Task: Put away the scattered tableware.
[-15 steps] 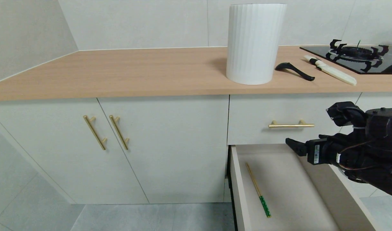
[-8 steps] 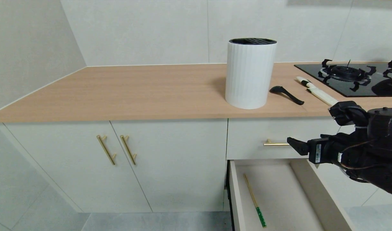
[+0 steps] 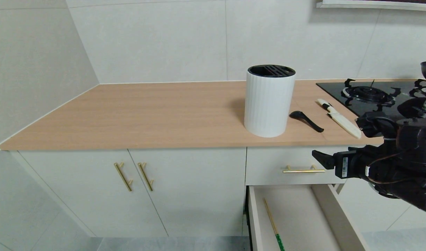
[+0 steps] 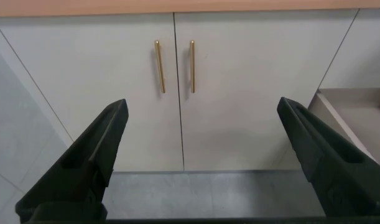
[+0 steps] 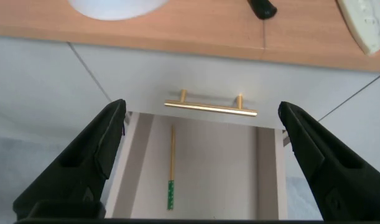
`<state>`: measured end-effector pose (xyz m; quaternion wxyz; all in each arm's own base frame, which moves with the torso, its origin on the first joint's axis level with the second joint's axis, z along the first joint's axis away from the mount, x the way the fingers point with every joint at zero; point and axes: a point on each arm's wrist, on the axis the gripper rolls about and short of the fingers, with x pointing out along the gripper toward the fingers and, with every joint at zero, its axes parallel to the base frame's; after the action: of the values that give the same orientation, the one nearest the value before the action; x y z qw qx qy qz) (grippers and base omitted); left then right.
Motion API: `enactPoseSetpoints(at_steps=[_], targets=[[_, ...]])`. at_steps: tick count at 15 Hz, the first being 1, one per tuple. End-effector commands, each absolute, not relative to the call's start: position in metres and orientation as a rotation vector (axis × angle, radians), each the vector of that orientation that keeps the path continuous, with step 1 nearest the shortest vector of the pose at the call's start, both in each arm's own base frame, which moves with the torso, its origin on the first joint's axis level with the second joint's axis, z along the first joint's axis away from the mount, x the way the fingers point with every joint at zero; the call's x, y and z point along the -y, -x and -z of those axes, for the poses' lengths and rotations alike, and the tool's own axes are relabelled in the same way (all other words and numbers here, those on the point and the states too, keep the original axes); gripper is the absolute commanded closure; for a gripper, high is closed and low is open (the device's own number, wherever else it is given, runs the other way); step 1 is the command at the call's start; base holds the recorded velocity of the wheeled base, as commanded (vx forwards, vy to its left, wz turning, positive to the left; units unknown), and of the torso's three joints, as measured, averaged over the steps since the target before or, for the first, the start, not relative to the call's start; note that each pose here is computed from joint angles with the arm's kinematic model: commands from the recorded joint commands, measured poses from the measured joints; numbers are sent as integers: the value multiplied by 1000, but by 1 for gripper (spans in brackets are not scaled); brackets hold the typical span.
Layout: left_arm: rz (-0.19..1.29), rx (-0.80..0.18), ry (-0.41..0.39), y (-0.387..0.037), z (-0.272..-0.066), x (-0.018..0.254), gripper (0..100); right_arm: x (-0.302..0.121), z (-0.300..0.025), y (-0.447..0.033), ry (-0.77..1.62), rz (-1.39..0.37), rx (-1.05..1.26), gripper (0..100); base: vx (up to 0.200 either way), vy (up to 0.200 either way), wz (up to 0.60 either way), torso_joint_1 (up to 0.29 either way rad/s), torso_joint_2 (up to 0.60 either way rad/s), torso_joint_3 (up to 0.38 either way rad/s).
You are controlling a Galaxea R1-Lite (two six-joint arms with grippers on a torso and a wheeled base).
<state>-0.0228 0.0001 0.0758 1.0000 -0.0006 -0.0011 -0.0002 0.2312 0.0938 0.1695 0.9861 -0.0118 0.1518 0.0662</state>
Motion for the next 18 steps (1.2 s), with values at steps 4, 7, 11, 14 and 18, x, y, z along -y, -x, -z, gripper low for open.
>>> enactPoseSetpoints(at_steps=[4, 7, 11, 14, 18], targets=[[0, 2, 2, 23, -76, 0, 0, -91, -167, -236, 21, -124, -316, 0, 0, 0, 0, 22, -41, -26], [0, 2, 2, 23, -76, 0, 0, -87, -176, -243, 5, -122, -285, 0, 0, 0, 0, 0, 0, 0], [0, 2, 2, 23, -76, 0, 0, -73, -204, -294, -15, -94, -277, 0, 0, 0, 0, 0, 0, 0], [0, 2, 2, 23, -76, 0, 0, -68, -222, -319, -25, -164, -333, 0, 0, 0, 0, 0, 0, 0], [0, 2, 2, 23, -76, 0, 0, -66, -227, -345, 1, -166, -378, 0, 0, 0, 0, 0, 0, 0]])
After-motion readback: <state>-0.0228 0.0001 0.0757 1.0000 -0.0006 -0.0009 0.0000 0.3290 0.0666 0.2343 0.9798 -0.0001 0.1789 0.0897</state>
